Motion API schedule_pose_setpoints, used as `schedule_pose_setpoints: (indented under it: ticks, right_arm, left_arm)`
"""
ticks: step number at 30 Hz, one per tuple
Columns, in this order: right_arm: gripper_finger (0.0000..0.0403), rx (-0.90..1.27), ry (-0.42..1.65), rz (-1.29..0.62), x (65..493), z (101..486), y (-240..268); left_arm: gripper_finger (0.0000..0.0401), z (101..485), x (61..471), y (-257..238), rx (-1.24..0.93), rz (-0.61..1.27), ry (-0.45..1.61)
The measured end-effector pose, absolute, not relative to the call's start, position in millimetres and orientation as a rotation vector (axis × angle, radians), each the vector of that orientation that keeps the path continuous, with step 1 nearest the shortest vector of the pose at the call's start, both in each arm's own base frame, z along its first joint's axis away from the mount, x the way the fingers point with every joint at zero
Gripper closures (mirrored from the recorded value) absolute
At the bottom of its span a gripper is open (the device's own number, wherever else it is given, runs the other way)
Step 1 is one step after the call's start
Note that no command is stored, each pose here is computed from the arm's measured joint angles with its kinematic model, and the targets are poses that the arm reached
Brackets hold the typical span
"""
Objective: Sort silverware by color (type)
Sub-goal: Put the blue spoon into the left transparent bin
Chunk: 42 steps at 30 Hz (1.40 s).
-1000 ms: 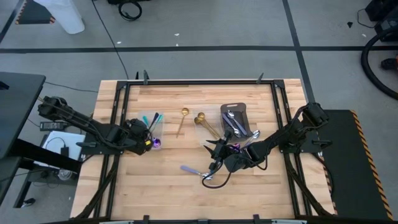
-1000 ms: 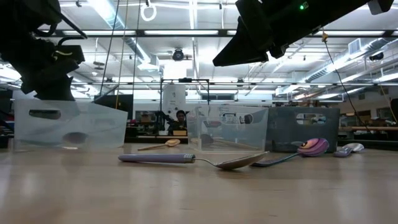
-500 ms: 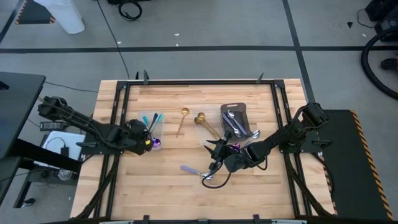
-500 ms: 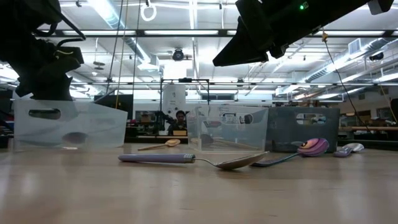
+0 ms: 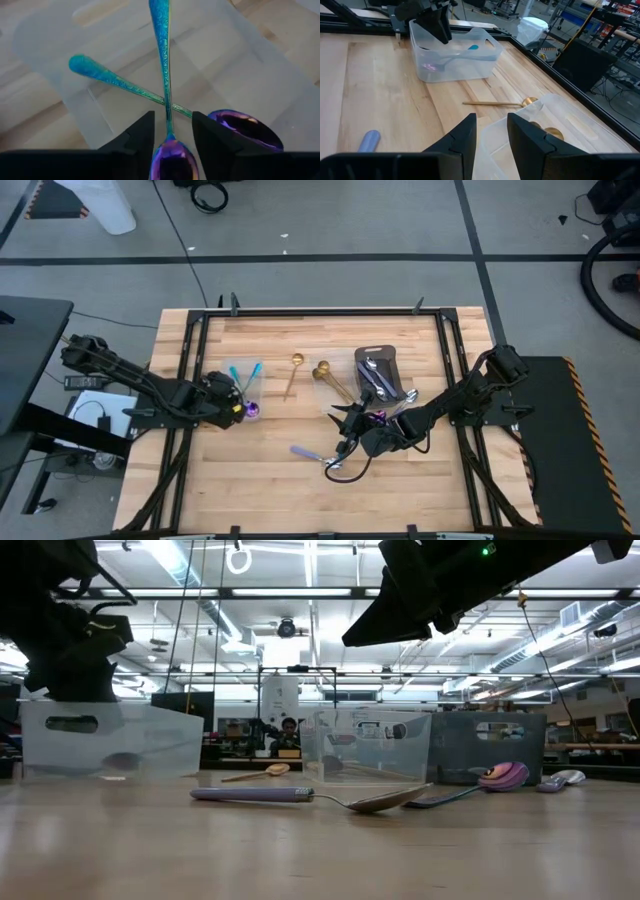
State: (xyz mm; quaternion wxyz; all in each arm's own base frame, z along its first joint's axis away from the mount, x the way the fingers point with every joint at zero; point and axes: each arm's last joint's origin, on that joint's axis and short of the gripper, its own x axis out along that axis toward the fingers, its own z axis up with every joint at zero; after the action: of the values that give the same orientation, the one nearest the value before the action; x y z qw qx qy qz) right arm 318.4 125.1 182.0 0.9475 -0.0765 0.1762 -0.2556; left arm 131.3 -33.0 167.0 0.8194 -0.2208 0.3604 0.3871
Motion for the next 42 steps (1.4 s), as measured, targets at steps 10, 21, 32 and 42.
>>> schedule_pose_setpoints:
  ticks: [10, 21, 32, 42]
  right_arm:
    - [0.0283, -0.154, 0.36, -0.516, 318, 182, 125]
    - [0.0283, -0.089, 0.42, -0.311, 324, 179, 122]
    - [0.0279, -0.032, 0.522, -0.206, 321, 171, 122]
    - [0.0258, 0.027, 0.656, -0.224, 315, 160, 115]
  left_arm:
    - [0.0252, 215, 152, -42, -0.308, 0.626, 0.74]
    - [0.0252, 229, 166, -49, -0.195, 0.473, 0.643]
    - [0.0252, 232, 171, -51, -0.22, 0.446, 0.604]
    - [0.0252, 231, 189, -58, -0.178, 0.341, 0.52]
